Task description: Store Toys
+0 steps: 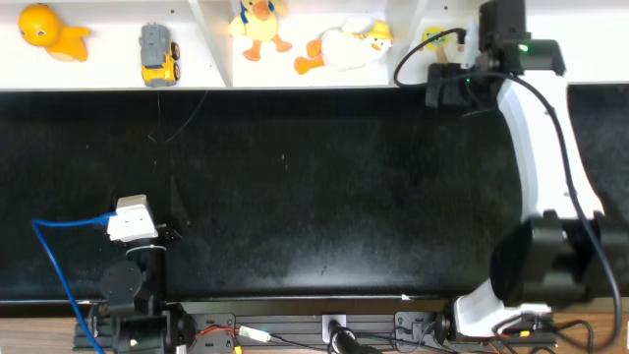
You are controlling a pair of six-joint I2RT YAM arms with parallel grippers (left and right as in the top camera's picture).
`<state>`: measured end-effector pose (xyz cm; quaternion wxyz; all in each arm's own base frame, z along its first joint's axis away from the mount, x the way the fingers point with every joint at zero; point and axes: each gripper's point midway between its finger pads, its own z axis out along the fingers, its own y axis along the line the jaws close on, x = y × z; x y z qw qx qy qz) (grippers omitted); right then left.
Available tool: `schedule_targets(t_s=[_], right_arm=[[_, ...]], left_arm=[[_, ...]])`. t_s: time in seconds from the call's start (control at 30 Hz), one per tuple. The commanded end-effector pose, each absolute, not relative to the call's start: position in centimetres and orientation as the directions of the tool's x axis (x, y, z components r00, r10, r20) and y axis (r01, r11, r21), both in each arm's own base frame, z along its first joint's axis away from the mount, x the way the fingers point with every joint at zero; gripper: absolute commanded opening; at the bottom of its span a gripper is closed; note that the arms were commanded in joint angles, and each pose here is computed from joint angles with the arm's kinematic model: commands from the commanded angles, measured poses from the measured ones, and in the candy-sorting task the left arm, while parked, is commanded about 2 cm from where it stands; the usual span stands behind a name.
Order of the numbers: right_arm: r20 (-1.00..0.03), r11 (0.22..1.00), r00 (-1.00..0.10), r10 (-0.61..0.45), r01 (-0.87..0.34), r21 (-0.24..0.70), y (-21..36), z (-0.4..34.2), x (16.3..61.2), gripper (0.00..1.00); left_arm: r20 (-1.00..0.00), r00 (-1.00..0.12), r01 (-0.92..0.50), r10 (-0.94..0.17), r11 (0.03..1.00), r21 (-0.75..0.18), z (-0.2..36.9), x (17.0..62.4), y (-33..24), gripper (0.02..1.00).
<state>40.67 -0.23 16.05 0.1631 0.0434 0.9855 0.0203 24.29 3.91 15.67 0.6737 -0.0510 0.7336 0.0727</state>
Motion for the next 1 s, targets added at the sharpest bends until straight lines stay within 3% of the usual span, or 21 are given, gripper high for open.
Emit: schedule_targets(t_s=[0.03,0.2,0.4,0.67,0.83,1.0], right_arm=[[-0.348,0.950,-0.884,0.312,0.294,0.104,-1.0,20.7,37.7,0.998],[-0.250,0.890,-0.854,0.456,0.443,0.111,-1.8,21.5,33.5,0.996],[-0.224,0.805,-0.774,0.592,0.582,0.113,-5.1,23.1,30.0,0.998],[-0.158,0.537,-0.516,0.842,0.826,0.168,-13.3,23.0,25.7,0.998],[-0.157,0.404,-0.380,0.911,0.898,0.173,-17.3,22.1,23.7,0.996],[-0.168,0.328,-0.304,0.938,0.934,0.144,-19.4,19.5,22.9,0.998]], left_arm=[[-0.996,-0.083,-0.171,0.042,0.984,0.056,15.7,24.3,3.9,0.996],[-0.996,-0.083,-0.171,0.042,0.984,0.056,15.7,24.3,3.9,0.998],[-0.996,-0.083,-0.171,0.042,0.984,0.056,15.7,24.3,3.9,0.998],[-0.996,-0.083,-0.171,0.042,0.984,0.056,15.7,24.3,3.9,0.998],[-0.996,-0.083,-0.171,0.042,0.984,0.056,15.7,24.3,3.9,0.998],[-0.996,-0.083,-0.171,0.042,0.984,0.056,15.7,24.3,3.9,0.996]])
